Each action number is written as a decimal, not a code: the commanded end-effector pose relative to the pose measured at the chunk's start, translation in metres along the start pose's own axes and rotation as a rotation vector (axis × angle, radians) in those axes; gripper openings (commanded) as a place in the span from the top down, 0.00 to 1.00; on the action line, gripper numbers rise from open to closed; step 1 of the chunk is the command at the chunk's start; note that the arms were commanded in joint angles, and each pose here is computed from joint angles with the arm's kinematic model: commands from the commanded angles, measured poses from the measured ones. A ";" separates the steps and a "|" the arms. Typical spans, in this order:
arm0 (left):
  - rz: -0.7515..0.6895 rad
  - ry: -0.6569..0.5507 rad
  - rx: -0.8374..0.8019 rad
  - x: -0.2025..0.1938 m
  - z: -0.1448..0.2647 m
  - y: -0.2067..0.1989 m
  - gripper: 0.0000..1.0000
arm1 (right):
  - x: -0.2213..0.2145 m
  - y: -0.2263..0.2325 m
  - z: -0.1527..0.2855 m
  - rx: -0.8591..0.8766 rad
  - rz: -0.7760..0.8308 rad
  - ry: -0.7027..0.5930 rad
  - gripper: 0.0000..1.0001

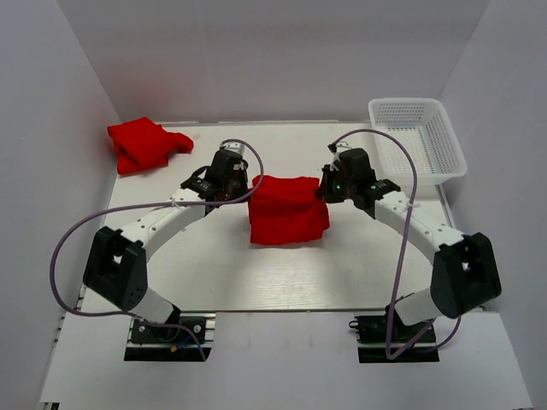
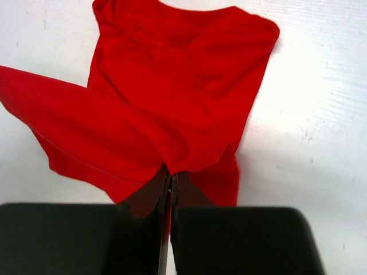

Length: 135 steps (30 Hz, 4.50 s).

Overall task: Fold and stack the t-shirts
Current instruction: Fold the long partially folded tshirt into a neat square, then smooth out wrinkles on the folded tshirt

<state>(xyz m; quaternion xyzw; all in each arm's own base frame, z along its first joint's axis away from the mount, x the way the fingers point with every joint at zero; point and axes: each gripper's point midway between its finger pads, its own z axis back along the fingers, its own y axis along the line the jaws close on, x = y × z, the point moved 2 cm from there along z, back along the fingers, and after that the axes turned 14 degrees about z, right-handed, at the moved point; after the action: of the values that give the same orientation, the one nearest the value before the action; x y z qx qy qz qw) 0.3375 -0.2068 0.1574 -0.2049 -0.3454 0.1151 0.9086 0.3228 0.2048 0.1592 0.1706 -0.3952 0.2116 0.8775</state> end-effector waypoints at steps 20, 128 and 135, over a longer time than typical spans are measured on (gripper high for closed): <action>0.056 -0.070 -0.053 0.098 -0.097 0.006 0.15 | 0.067 -0.055 -0.094 0.106 -0.037 -0.035 0.46; -0.183 -0.024 -0.441 0.055 -0.085 -0.020 0.28 | -0.006 -0.048 -0.030 0.217 -0.049 -0.050 0.31; -0.158 -0.004 -0.354 0.039 -0.043 0.003 0.21 | 0.012 -0.044 -0.031 0.238 -0.014 -0.072 0.41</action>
<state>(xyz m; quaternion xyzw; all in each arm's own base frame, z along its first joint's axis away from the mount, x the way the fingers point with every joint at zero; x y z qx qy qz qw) 0.4168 -0.2153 0.1543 -0.3554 -0.3925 -0.0275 0.8479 0.3685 0.1794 0.1332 0.2810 -0.3942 0.2275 0.8449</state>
